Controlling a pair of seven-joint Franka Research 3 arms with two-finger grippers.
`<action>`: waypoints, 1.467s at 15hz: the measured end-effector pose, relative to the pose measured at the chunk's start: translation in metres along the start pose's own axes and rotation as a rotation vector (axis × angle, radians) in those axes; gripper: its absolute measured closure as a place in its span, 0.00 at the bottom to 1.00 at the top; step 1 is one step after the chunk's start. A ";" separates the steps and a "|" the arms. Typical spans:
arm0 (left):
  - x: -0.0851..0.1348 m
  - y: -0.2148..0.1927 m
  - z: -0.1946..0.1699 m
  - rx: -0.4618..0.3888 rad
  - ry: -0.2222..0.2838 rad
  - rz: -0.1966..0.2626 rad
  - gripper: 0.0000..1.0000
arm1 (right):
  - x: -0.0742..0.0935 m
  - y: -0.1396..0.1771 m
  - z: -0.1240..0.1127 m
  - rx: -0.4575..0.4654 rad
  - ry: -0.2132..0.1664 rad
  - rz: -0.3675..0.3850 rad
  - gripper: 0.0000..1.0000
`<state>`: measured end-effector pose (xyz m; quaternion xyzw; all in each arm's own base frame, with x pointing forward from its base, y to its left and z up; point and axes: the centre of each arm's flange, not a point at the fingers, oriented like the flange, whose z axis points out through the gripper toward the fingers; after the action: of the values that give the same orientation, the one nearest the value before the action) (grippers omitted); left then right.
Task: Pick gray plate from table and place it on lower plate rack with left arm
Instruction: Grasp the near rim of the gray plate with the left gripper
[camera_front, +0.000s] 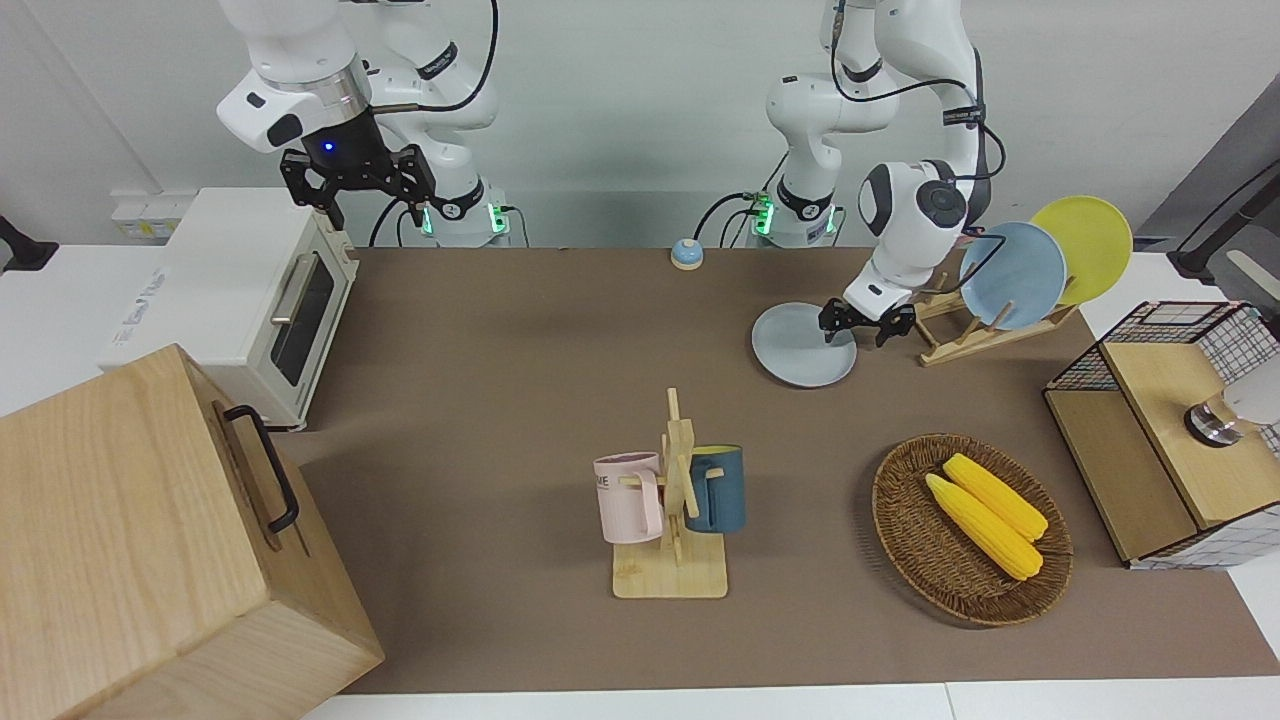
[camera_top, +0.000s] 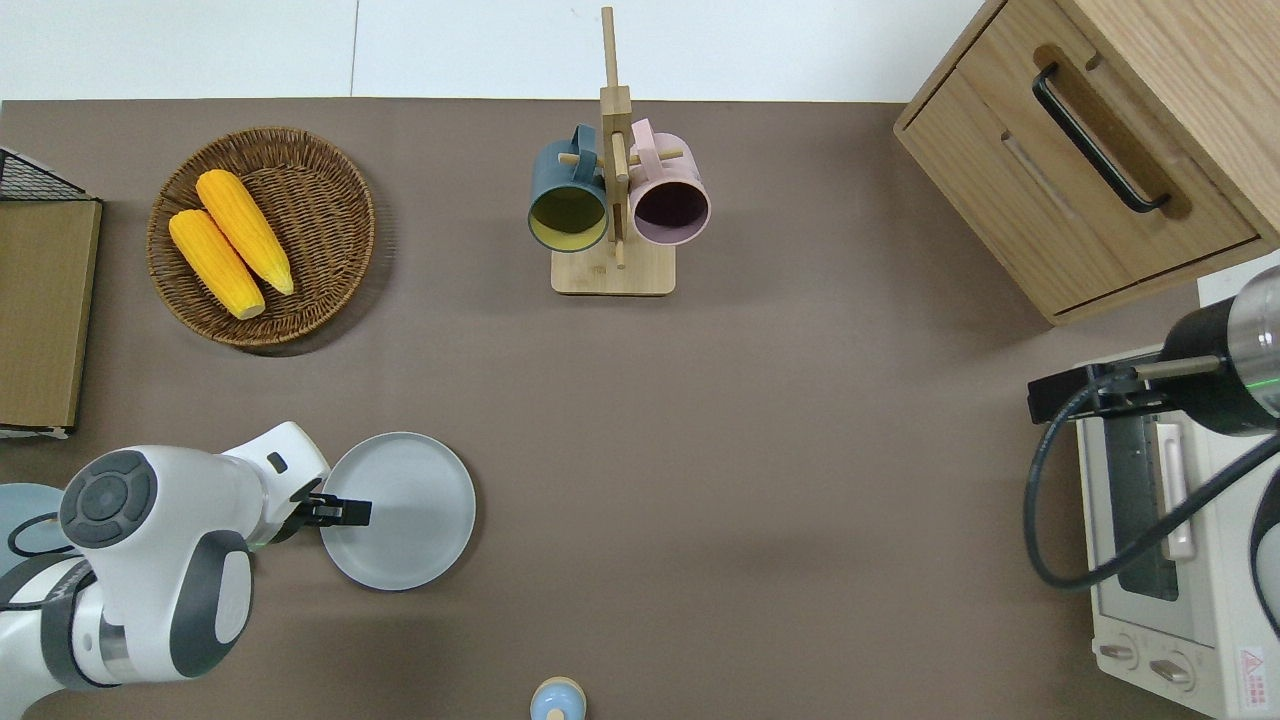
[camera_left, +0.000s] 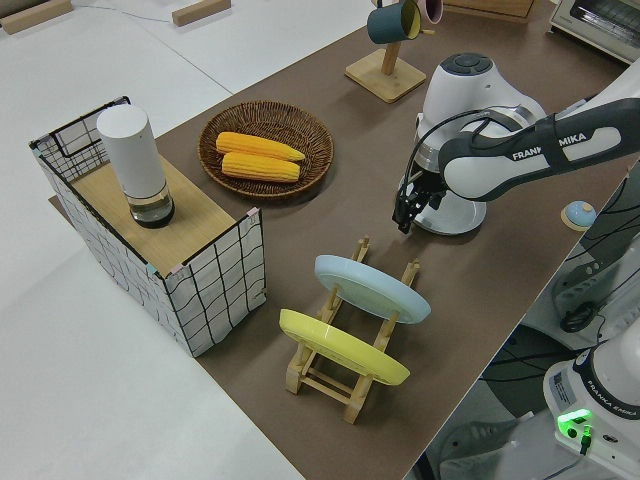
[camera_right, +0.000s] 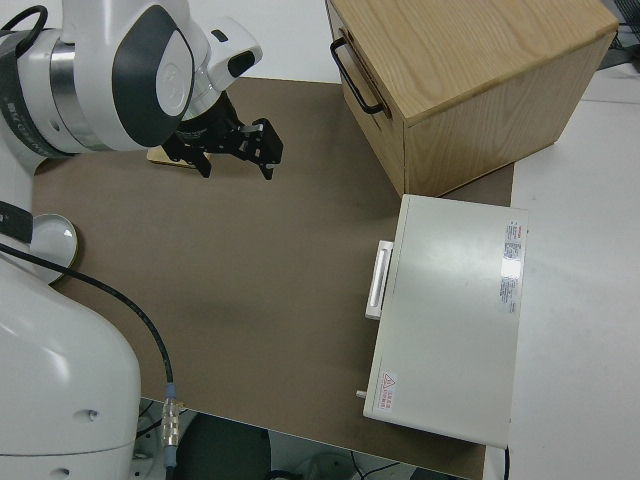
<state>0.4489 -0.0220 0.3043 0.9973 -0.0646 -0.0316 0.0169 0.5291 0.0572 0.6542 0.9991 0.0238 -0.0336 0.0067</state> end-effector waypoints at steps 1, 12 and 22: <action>0.001 0.001 0.001 0.001 0.002 0.003 0.01 | 0.000 0.000 0.000 0.000 0.000 0.000 0.01; 0.003 0.009 0.005 0.003 0.009 0.004 0.34 | 0.000 0.000 0.000 0.000 0.000 0.000 0.01; 0.003 0.011 0.002 -0.001 0.015 0.003 0.96 | 0.000 0.000 0.000 0.000 0.000 0.000 0.01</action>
<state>0.4508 -0.0330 0.3025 0.9974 -0.0657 -0.0242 0.0180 0.5291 0.0571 0.6542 0.9991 0.0238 -0.0336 0.0067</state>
